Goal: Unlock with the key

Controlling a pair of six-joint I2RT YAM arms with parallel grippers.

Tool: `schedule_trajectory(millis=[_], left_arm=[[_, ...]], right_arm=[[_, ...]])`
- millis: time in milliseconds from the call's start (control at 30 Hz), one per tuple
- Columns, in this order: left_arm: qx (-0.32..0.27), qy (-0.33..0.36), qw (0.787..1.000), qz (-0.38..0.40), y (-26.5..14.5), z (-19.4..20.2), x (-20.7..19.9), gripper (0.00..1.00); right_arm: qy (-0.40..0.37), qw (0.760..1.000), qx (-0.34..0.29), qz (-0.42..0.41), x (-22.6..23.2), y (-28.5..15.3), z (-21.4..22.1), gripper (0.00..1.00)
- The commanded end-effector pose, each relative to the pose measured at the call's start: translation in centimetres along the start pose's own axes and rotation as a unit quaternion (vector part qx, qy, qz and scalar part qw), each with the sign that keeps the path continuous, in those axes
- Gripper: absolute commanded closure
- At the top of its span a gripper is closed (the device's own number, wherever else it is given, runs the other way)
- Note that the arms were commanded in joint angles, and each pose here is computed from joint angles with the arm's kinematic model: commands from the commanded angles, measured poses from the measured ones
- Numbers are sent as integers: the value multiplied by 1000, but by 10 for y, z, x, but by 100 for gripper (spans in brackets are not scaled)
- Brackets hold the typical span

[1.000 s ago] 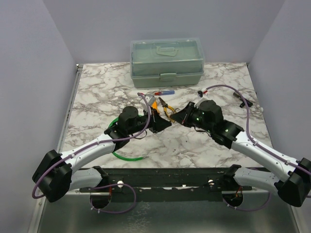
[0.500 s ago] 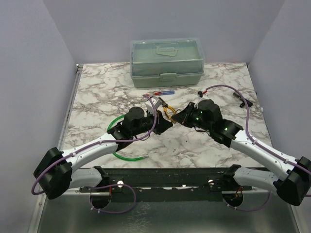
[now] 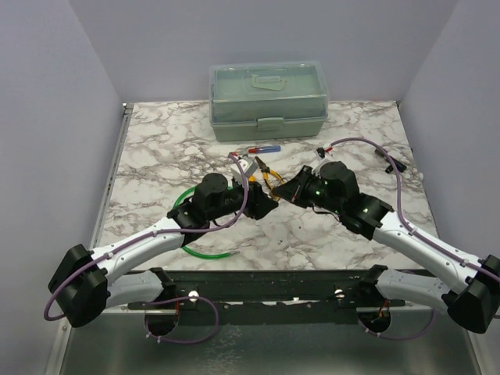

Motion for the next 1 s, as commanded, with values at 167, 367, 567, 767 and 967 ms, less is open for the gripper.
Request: schedule_trajectory(millis=[167, 367, 567, 767, 967], left_arm=[[18, 15, 1000, 8, -18, 10, -1, 31], [17, 9, 999, 39, -33, 9, -16, 23], [14, -21, 996, 82, -50, 5, -35, 19], [13, -69, 987, 144, -65, -6, -52, 18], [1, -91, 972, 217, -78, -22, -75, 20]], right_arm=[[4, 999, -17, -41, 20, -11, -10, 100], [0, 998, -28, -47, 22, -14, -13, 100], [-14, 996, -47, -76, 29, -23, -17, 100], [-52, 980, -94, -168, 49, -46, -22, 100], [-98, 957, -126, -242, 63, -71, -20, 100]])
Point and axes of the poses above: each gripper's point midway between its finger pads, its own y axis out along the fingers, its own x axis along the line the jaws close on, z = x × y, the point moved 2 cm from there along -y, back along the fingers, and after that the axes turned 11 degrees about -y, right-handed, at the moved point
